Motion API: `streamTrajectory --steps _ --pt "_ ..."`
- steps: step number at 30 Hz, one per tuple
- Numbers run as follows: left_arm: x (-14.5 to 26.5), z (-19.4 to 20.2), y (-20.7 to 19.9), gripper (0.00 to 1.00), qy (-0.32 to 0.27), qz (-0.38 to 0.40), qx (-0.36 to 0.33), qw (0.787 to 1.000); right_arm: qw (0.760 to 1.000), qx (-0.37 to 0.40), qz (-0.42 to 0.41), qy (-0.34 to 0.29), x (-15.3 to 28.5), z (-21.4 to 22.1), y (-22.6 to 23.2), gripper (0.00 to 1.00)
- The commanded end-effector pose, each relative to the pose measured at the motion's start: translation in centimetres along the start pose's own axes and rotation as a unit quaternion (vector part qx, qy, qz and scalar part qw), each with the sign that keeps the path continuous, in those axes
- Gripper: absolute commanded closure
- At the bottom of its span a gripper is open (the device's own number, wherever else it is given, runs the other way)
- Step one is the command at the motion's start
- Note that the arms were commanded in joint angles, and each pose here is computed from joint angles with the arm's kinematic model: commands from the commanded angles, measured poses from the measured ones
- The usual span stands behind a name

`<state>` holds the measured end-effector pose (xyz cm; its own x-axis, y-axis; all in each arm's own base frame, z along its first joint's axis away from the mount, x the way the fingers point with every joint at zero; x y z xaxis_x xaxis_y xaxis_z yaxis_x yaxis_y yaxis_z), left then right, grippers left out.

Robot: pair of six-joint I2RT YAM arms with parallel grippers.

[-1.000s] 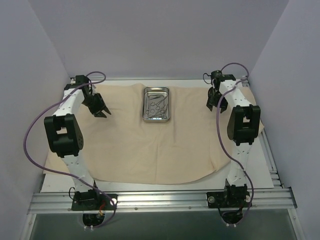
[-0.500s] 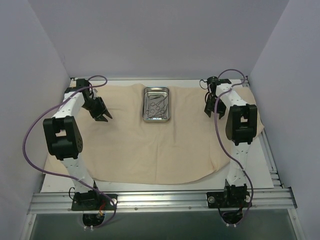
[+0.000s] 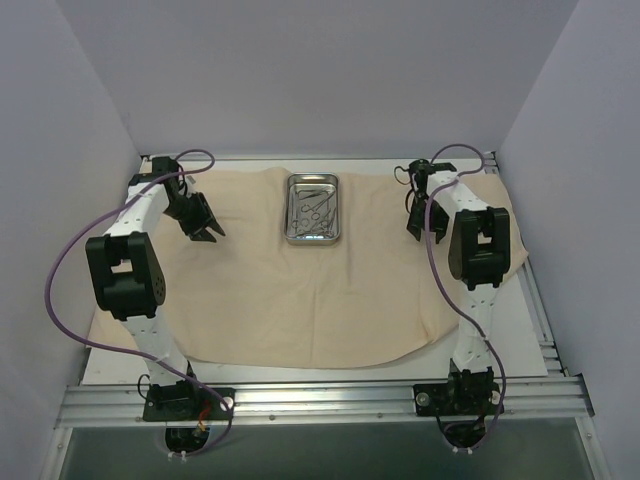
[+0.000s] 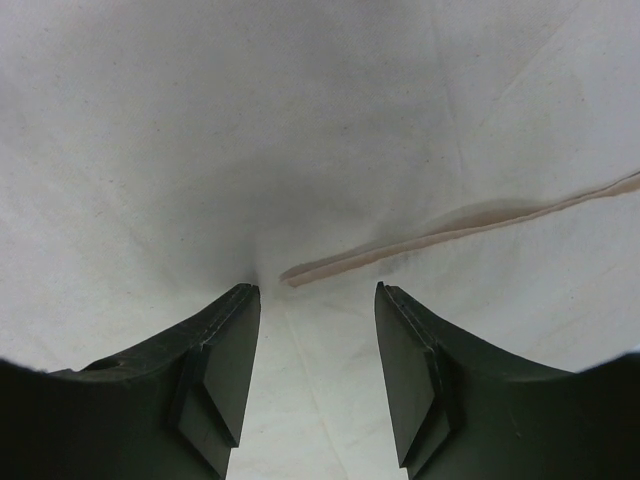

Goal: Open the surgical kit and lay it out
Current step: Smooth out the surgical kit at the center of the board.

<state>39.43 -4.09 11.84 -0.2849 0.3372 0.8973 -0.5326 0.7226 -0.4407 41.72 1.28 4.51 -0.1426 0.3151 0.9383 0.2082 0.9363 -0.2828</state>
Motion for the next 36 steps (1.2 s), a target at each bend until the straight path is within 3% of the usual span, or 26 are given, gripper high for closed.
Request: streamTrajectory --steps 1,9,21,26,29,33,36 --pt "1.7 -0.9 -1.5 0.58 -0.026 0.030 -0.023 0.999 0.999 0.005 0.031 0.022 -0.7 1.4 -0.7 0.51" --pt "1.1 -1.0 -1.3 0.58 -0.019 0.029 -0.019 0.999 0.999 0.001 0.034 0.030 -1.1 2.0 -1.1 0.61" --pt "-0.1 -0.7 -0.4 0.58 -0.005 0.021 -0.008 1.000 0.998 -0.034 0.049 0.010 2.2 1.7 -4.1 1.00" --pt "-1.1 -0.4 0.3 0.58 0.005 0.020 0.005 1.000 0.994 -0.077 0.079 0.021 4.4 4.4 -9.3 1.00" --pt "-2.2 0.1 0.8 0.58 0.023 0.025 0.021 0.999 0.982 -0.166 0.094 0.003 6.2 6.5 -15.5 1.00" --pt "-3.4 0.2 0.9 0.59 0.036 0.033 0.032 0.998 0.950 -0.291 0.093 -0.059 10.6 11.9 -21.9 1.00" --pt "-3.9 0.4 1.0 0.59 0.042 0.037 0.039 0.998 0.935 -0.324 0.084 -0.118 13.8 14.2 -23.3 1.00"
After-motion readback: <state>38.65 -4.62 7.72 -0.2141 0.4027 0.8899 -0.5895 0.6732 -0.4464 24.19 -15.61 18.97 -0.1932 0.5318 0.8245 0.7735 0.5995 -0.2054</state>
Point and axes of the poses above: each gripper's point midway between its finger pads, its own x axis back along the fingers, its own y axis along the line the jaws close on, z = x × y, the point moved 2 cm from there along x, back along the fingers, and after that the axes turned 10 degrees about x, right-handed, at the moved point
